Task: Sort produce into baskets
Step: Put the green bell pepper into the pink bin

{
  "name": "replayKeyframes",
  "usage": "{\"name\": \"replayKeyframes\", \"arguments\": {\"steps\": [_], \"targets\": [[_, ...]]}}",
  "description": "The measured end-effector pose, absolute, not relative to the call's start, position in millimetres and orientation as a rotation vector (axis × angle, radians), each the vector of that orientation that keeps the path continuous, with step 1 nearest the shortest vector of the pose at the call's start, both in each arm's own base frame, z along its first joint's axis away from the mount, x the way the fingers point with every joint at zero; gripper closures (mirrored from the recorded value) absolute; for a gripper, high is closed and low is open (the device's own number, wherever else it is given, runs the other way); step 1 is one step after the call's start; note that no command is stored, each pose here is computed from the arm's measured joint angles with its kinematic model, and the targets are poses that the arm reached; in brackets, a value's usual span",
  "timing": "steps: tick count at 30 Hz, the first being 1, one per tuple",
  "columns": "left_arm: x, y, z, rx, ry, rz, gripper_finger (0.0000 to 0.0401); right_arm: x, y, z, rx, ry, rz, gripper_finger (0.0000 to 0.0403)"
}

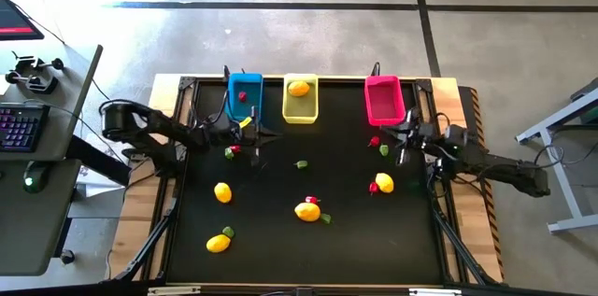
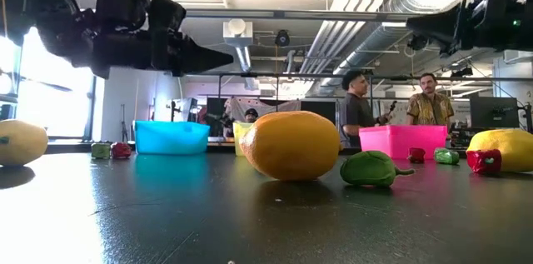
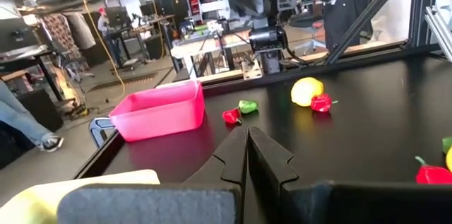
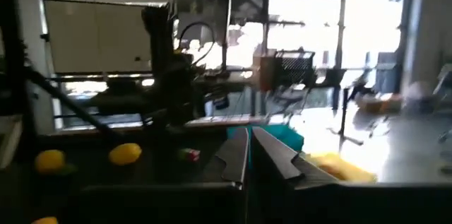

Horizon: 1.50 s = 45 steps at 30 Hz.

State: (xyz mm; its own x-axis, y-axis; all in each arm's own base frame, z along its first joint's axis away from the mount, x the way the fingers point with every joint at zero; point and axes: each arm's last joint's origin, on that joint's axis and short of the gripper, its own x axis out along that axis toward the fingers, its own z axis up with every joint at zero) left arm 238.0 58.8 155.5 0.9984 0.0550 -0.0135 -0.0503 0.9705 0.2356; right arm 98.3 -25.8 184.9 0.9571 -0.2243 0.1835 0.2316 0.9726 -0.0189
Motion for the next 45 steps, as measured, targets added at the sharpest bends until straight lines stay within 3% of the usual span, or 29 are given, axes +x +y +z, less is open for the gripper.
{"name": "replayKeyframes", "arguments": {"steps": [6, 13, 19, 45], "targets": [[239, 58, 152, 0.226, 0.016, 0.014, 0.0401, 113, -14, 178, 0.052, -0.100, -0.106, 0.0328], [239, 58, 152, 0.215, 0.016, 0.015, 0.0401, 130, 3, 173, 0.083, 0.048, -0.117, 0.0246], [239, 58, 152, 0.210, 0.021, 0.014, 0.0401, 144, 21, 176, 0.171, 0.110, -0.081, 0.0206], [228, 53, 141, 0.224, 0.051, -0.030, 0.0401, 249, 112, 168, 0.277, 0.477, -0.072, 0.0194]]}}
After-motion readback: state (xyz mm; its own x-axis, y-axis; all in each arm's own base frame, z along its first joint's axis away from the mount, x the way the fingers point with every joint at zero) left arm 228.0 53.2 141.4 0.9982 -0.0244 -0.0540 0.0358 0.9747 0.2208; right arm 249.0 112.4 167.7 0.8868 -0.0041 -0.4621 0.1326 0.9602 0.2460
